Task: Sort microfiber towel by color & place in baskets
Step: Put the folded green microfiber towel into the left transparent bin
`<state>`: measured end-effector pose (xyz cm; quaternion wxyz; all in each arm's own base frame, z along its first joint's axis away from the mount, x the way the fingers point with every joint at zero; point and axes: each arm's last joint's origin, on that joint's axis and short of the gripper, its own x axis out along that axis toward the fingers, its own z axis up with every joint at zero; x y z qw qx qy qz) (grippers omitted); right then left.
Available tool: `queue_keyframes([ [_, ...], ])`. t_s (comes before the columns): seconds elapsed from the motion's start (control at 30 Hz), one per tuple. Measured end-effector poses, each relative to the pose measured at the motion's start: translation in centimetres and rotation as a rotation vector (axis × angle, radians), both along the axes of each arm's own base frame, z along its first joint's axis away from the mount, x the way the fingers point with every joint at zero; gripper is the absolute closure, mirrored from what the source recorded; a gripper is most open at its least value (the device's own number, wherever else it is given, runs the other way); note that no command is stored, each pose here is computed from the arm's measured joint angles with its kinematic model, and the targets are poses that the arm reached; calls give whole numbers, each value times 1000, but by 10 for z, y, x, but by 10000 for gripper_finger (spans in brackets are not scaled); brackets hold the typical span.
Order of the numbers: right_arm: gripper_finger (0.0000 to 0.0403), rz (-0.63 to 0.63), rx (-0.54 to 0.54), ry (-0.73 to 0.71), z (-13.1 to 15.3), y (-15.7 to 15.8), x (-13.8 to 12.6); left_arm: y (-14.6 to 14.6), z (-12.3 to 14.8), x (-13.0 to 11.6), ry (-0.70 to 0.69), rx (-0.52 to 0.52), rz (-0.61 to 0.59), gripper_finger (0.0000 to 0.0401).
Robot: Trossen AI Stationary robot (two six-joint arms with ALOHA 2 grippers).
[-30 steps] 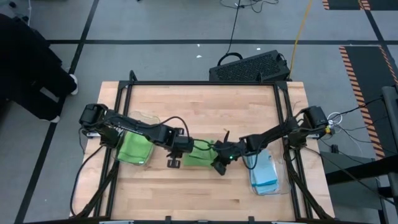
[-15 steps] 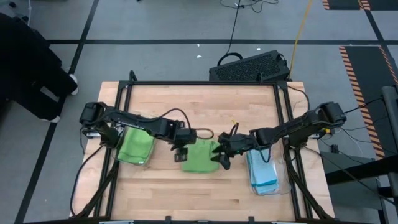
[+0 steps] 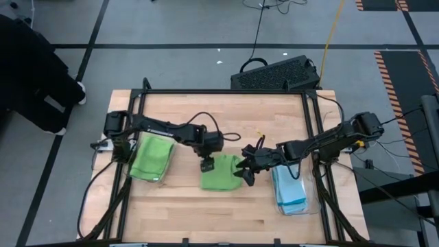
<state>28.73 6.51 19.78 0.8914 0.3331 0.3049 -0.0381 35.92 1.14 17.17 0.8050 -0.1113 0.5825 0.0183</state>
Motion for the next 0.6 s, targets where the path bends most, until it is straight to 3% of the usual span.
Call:
queue_keyframes([
  [0.2,181,-7,12,9,0,1,-1,-8,-24,4,75,-19,-30,120],
  [0.33,181,-10,15,15,-1,1,-1,-8,-40,7,122,16,-22,134],
  [0.47,181,-10,15,20,-1,1,-1,-7,-50,8,148,40,-18,203],
  [0.6,181,-10,13,20,-1,1,-1,-6,-50,8,145,70,15,322],
])
